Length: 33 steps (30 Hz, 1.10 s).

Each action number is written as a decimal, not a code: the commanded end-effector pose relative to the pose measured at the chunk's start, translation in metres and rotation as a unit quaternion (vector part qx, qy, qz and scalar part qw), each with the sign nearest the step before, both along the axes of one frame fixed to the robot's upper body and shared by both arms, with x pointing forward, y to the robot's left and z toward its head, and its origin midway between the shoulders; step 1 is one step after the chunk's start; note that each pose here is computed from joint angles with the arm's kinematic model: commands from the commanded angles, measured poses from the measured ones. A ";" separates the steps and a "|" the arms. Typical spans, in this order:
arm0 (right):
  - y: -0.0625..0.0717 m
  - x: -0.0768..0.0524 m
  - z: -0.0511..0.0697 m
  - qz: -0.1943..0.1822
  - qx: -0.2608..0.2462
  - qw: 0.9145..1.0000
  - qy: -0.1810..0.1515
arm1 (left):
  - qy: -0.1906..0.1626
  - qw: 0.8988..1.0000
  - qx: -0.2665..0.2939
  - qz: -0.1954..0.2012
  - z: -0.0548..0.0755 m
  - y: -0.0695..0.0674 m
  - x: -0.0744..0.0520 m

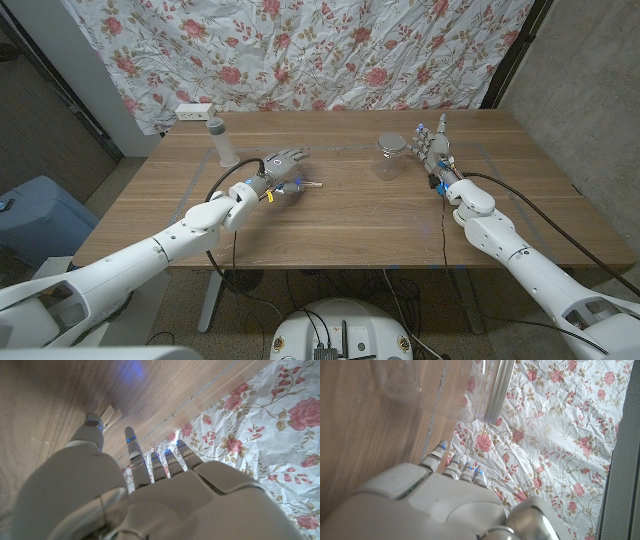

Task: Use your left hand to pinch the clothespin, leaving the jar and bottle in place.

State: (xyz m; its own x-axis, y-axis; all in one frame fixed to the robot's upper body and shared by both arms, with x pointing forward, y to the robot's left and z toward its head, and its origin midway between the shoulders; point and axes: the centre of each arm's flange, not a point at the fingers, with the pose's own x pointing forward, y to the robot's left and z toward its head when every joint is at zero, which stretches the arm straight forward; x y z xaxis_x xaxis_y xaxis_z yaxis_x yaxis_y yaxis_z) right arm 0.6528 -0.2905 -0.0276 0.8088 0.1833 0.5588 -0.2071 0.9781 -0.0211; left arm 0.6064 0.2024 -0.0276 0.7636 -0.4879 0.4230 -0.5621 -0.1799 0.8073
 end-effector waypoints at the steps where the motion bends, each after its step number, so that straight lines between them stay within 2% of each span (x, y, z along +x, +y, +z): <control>1: 0.000 0.000 0.000 -0.001 0.000 1.000 0.000 | 0.005 1.000 -0.001 -0.004 0.005 0.003 -0.005; 7: 0.000 0.000 0.000 -0.001 0.000 1.000 0.000 | 0.018 0.998 -0.054 -0.024 0.009 0.015 -0.006; 11: 0.000 0.000 0.000 0.000 0.000 1.000 0.000 | 0.029 0.997 -0.070 -0.033 0.010 0.019 -0.007; 19: 0.000 0.000 0.000 0.000 0.000 1.000 0.000 | 0.033 0.986 -0.148 -0.063 0.013 0.037 -0.007; 23: 0.000 0.000 0.000 0.000 0.000 1.000 0.000 | 0.052 0.975 -0.199 -0.084 0.013 0.045 -0.006; 28: 0.000 0.000 0.000 0.000 0.000 1.000 0.000 | 0.086 0.954 -0.264 -0.112 0.012 0.053 -0.002; 33: 0.000 0.000 0.000 0.000 0.000 1.000 0.000 | 0.098 0.937 -0.308 -0.133 0.011 0.058 0.001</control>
